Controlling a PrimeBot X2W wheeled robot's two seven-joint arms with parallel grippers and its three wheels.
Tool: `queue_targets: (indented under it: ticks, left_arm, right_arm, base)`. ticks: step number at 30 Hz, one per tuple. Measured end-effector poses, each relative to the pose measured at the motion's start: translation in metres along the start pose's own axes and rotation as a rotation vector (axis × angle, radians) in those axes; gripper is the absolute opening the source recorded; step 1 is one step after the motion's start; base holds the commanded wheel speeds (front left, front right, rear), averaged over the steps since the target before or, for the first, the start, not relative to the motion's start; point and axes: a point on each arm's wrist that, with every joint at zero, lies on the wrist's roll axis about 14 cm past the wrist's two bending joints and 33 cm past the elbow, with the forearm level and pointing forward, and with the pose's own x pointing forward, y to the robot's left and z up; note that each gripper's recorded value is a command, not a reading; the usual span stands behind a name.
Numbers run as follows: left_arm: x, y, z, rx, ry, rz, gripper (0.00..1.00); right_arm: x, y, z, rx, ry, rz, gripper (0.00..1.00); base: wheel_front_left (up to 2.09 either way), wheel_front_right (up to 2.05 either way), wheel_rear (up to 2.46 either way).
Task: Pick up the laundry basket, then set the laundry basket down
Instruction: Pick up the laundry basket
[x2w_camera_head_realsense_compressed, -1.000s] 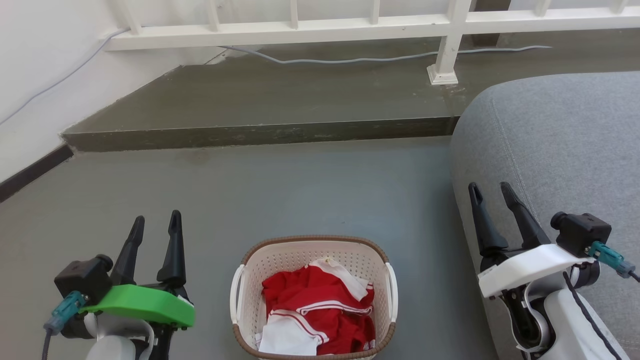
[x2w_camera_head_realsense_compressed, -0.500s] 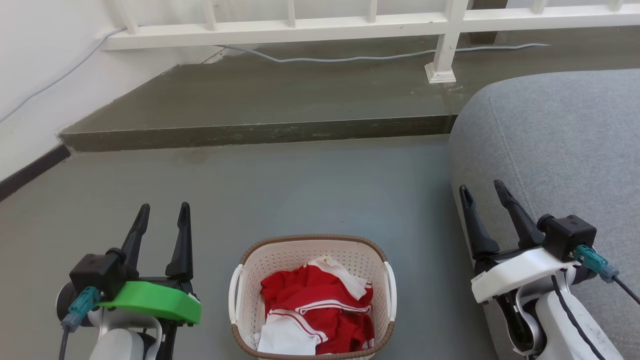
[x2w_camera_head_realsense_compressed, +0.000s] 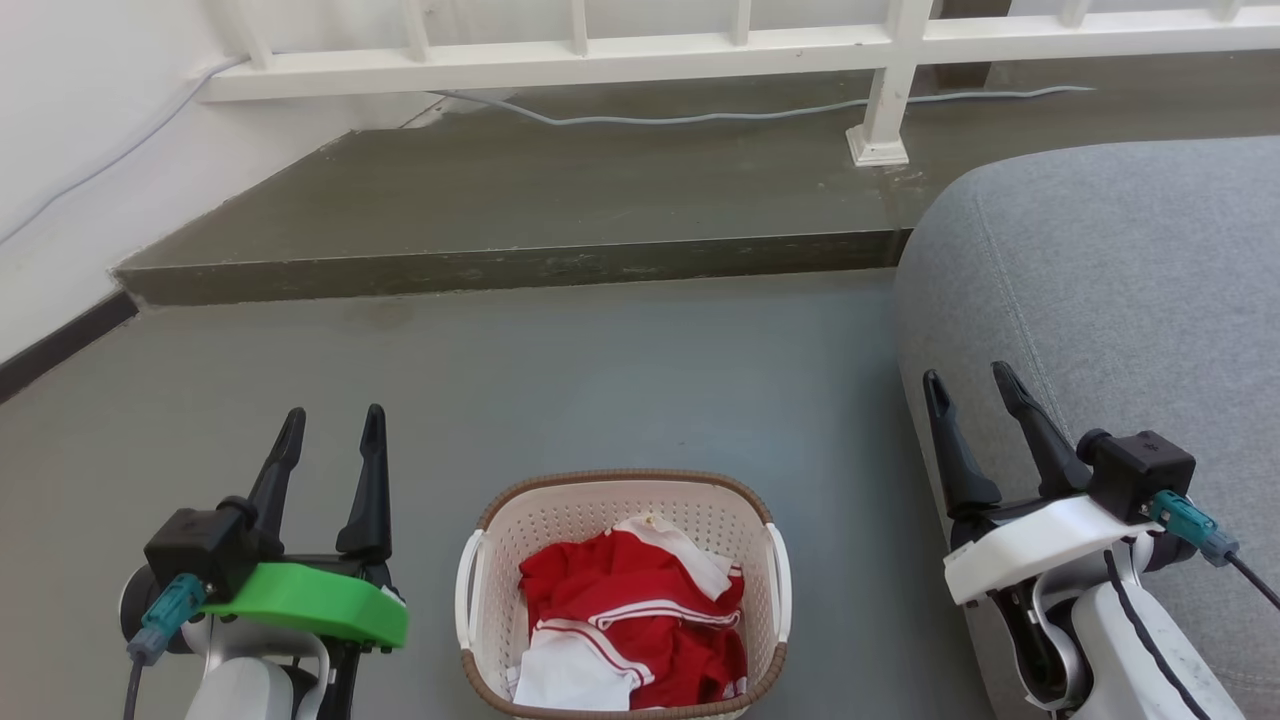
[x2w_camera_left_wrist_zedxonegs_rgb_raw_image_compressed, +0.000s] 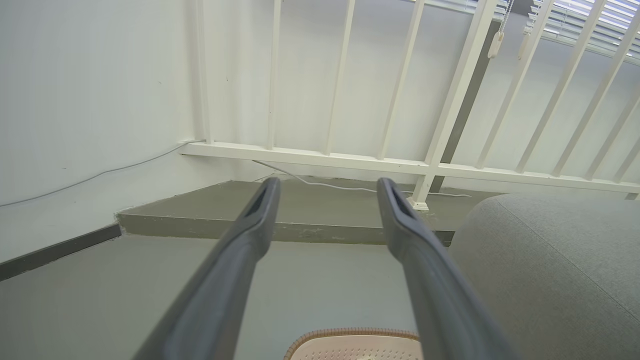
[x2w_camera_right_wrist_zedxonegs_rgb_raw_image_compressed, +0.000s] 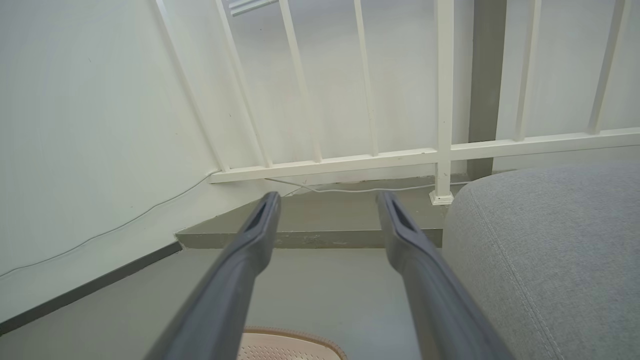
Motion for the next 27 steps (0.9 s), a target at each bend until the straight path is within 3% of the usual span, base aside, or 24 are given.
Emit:
queue_targets:
  ticks: [11,27]
  left_arm:
    - [0.003,0.002,-0.004,-0.006,0.009,0.003,1.00]
    - [0.030,0.013,-0.044,-0.035,0.096,0.013,1.00]
  right_arm:
    - [0.000,-0.004,-0.005,0.000,0.010,-0.016,1.00]
    - [0.015,-0.023,-0.041,0.013,0.110,-0.068,1.00]
  base:
    - [0.00,0.00,0.00]
    - [0.00,0.00,0.00]
